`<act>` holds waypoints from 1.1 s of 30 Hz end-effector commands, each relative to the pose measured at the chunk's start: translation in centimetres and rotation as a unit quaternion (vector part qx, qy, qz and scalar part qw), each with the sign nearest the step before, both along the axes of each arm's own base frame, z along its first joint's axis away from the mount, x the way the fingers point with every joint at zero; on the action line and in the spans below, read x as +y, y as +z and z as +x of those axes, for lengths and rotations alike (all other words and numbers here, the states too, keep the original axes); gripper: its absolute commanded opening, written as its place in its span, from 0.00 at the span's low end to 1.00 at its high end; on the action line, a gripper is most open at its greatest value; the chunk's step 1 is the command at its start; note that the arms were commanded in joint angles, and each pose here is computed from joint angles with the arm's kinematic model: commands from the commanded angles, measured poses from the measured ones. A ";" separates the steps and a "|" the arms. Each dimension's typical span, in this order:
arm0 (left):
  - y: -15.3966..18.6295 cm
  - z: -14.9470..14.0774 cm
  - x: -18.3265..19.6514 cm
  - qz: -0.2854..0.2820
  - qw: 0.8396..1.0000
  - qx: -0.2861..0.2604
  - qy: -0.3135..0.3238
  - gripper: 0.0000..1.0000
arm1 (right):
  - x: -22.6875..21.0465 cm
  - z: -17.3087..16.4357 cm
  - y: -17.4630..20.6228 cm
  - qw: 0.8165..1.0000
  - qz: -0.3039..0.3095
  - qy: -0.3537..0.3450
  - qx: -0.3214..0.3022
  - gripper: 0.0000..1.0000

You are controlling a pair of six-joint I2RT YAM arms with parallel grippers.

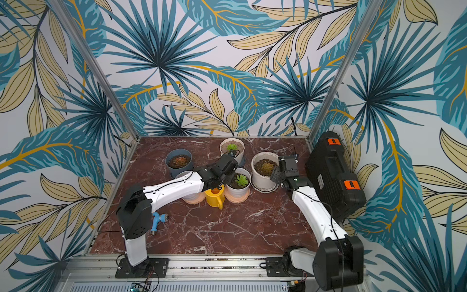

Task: Water the succulent around the soil edge
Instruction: Move the pot to the center of the board.

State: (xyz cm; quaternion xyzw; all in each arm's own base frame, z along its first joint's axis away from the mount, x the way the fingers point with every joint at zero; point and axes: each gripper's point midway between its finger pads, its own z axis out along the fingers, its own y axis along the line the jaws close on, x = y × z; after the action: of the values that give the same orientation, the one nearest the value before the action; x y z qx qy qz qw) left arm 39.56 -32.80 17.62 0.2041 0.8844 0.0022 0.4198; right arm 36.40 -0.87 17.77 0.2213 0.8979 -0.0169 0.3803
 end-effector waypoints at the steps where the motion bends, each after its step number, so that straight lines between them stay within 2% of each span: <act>1: 4.8 0.7 3.2 -0.005 0.998 -0.046 0.031 0.51 | -0.1 1.7 0.7 1.000 -0.007 0.006 0.002 0.72; 4: 5.9 1.8 7.9 0.012 0.995 -0.059 0.083 0.58 | -0.4 2.6 -0.2 0.999 -0.021 0.006 0.027 0.71; 6: 5.7 2.7 12.0 0.012 0.991 -0.050 0.127 0.58 | -0.5 2.8 -1.0 0.999 -0.025 0.005 0.037 0.71; 10: 4.4 3.5 19.4 -0.060 0.977 -0.001 0.203 0.59 | 0.1 3.4 -2.4 0.998 -0.018 0.022 0.055 0.69; 12: 4.3 3.5 22.7 -0.083 0.967 -0.001 0.239 0.60 | 0.3 3.5 -3.1 0.997 -0.015 0.028 0.065 0.68; 15: 3.4 3.6 28.1 -0.112 0.947 -0.005 0.301 0.60 | 0.9 3.6 -3.8 0.997 0.000 0.038 0.067 0.68; 17: 2.4 3.8 30.5 -0.155 0.933 0.013 0.324 0.60 | 1.7 3.9 -4.0 0.997 0.017 0.051 0.062 0.67; 19: 2.0 4.1 31.9 -0.168 0.926 0.022 0.336 0.60 | 2.1 4.0 -4.1 0.996 0.026 0.059 0.062 0.67; 22: 1.3 4.7 33.1 -0.159 0.924 0.030 0.346 0.59 | 2.5 4.3 -4.1 0.996 0.034 0.066 0.057 0.67; 29: -3.4 6.0 33.6 -0.111 0.925 0.096 0.350 0.52 | 4.2 6.0 -4.8 0.992 0.073 0.087 0.048 0.66; 33: -4.9 6.7 33.0 -0.120 0.927 0.107 0.339 0.46 | 4.6 6.7 -5.0 0.991 0.085 0.088 0.049 0.65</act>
State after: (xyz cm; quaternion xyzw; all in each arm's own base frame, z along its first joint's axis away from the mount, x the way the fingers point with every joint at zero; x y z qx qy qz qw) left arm 46.03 0.42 12.93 -0.1678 0.9301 0.0257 0.3256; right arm 41.81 2.28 12.17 0.1767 0.9346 0.0467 0.3052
